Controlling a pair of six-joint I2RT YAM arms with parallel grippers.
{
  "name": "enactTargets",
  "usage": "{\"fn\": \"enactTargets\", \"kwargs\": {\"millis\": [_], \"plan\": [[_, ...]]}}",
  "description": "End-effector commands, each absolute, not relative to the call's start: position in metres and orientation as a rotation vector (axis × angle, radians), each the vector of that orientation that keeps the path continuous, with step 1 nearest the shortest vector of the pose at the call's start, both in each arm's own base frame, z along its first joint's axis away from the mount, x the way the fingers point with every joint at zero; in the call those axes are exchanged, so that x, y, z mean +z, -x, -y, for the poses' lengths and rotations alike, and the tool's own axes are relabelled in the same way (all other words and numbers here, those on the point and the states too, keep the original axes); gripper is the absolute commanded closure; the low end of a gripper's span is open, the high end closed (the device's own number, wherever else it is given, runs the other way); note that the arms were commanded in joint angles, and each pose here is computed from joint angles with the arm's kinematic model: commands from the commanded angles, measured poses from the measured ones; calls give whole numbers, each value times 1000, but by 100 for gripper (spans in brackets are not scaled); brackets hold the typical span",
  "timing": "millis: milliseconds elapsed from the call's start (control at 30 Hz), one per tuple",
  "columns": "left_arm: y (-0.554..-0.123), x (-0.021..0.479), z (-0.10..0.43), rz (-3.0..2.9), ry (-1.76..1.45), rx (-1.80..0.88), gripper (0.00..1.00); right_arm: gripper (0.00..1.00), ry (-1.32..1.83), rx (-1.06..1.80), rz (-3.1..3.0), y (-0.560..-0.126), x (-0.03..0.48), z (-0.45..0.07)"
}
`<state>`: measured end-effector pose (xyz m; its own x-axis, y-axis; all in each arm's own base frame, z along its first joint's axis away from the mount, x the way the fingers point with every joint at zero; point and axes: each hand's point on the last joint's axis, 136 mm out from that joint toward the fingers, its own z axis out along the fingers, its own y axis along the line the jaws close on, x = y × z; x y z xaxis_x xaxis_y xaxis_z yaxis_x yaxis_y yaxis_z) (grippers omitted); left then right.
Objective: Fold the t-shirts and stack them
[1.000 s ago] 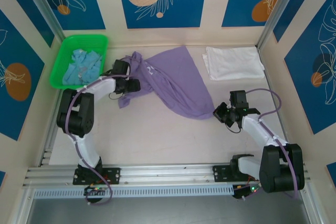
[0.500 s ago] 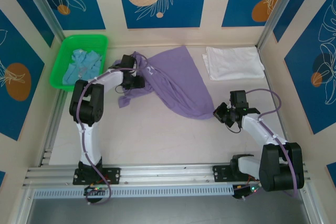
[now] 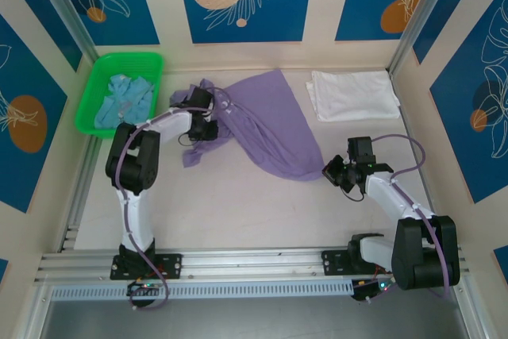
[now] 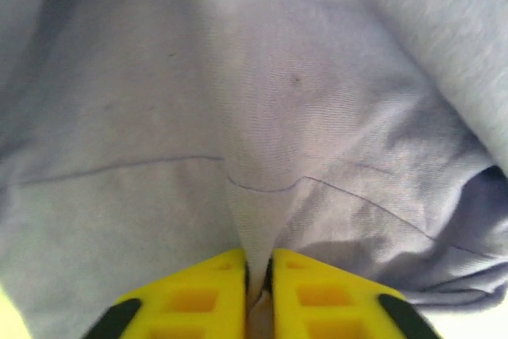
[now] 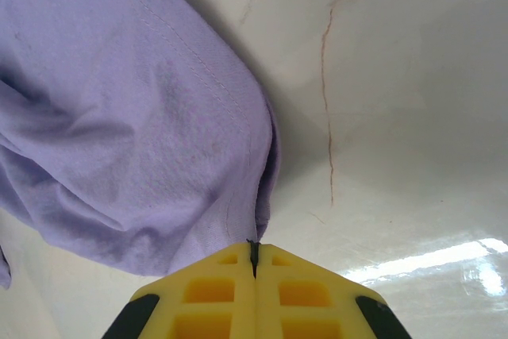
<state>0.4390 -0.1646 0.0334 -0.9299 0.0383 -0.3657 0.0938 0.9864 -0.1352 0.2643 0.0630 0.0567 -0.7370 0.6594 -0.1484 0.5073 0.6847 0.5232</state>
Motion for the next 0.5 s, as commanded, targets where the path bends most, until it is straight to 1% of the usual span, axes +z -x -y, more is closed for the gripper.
{"fn": "enactTargets", "kwargs": {"millis": [0, 33, 233, 300, 467], "plan": [[-423, 59, 170, -2720, -136, -198, 98, 100, -910, 682, -2579, -266, 61, -65], [-417, 60, 171, -2718, -142, -192, 100, 100, -911, 684, -2579, -265, 61, -65], [-380, 61, 179, -2717, -178, -124, 100, 100, -912, 685, -2578, -265, 62, -65], [-369, 59, 179, -2715, -180, -73, 95, 100, -911, 687, -2578, -265, 62, -65], [-339, 57, 182, -2707, -184, -27, 90, 100, -912, 690, -2574, -263, 65, -65]]}}
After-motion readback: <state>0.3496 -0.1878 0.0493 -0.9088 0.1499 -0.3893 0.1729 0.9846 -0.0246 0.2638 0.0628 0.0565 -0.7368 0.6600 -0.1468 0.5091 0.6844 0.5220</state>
